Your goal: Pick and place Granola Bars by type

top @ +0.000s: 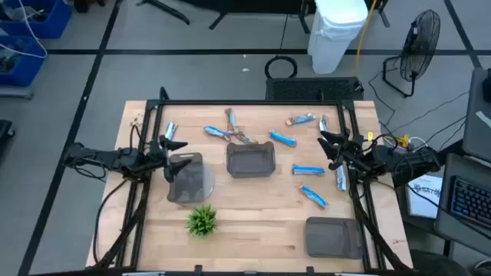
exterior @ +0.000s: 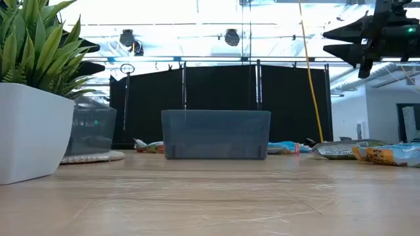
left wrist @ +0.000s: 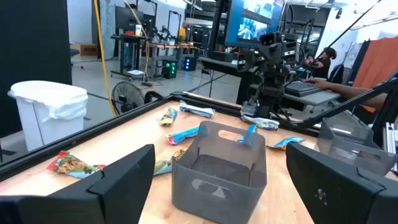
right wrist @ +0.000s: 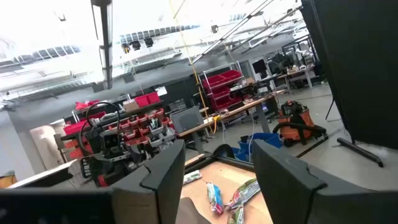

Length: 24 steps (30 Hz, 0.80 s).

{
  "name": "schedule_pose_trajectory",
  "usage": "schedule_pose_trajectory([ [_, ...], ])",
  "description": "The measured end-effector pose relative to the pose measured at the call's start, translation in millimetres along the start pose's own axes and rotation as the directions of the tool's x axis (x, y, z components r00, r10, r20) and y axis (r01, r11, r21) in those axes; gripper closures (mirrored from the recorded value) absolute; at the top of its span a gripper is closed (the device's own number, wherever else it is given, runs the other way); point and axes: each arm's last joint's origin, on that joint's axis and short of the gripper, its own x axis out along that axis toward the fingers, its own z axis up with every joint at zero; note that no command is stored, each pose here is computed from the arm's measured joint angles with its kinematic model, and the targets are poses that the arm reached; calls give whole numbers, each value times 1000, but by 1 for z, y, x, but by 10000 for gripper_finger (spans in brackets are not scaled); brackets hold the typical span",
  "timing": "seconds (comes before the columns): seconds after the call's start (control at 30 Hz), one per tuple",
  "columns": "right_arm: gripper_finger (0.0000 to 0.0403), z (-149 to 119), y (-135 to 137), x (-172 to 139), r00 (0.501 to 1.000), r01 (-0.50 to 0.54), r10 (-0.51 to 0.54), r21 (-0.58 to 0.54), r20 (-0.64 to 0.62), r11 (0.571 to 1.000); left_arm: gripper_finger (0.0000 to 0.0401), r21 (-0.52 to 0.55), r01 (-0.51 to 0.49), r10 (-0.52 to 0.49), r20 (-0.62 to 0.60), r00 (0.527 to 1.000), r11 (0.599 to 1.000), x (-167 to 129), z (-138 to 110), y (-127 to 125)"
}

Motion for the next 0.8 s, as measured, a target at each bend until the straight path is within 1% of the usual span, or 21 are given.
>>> schedule_pose_trajectory([
  [0.43, 222, 0, 0, 0, 1000, 0, 0, 1, 0, 1000, 40, 0, 0, 0, 0, 1000, 1000, 0, 0, 0],
  [0.57, 222, 0, 0, 0, 1000, -2, 2, 78, 0, 997, 40, 0, 0, 0, 0, 1000, 1000, 0, 0, 0],
  [0.6, 222, 0, 0, 0, 1000, -5, 5, 82, 1, 997, 40, 0, 0, 0, 0, 1000, 1000, 0, 0, 0],
  [0.73, 222, 2, 3, 0, 995, -101, 101, 66, 8, 993, 40, 0, 0, 0, 0, 1000, 1000, 0, 0, 0],
  [0.8, 222, 1, 4, 0, 993, -118, 118, 58, -7, 991, 40, 0, 0, 0, 0, 1000, 1000, 0, 0, 0],
])
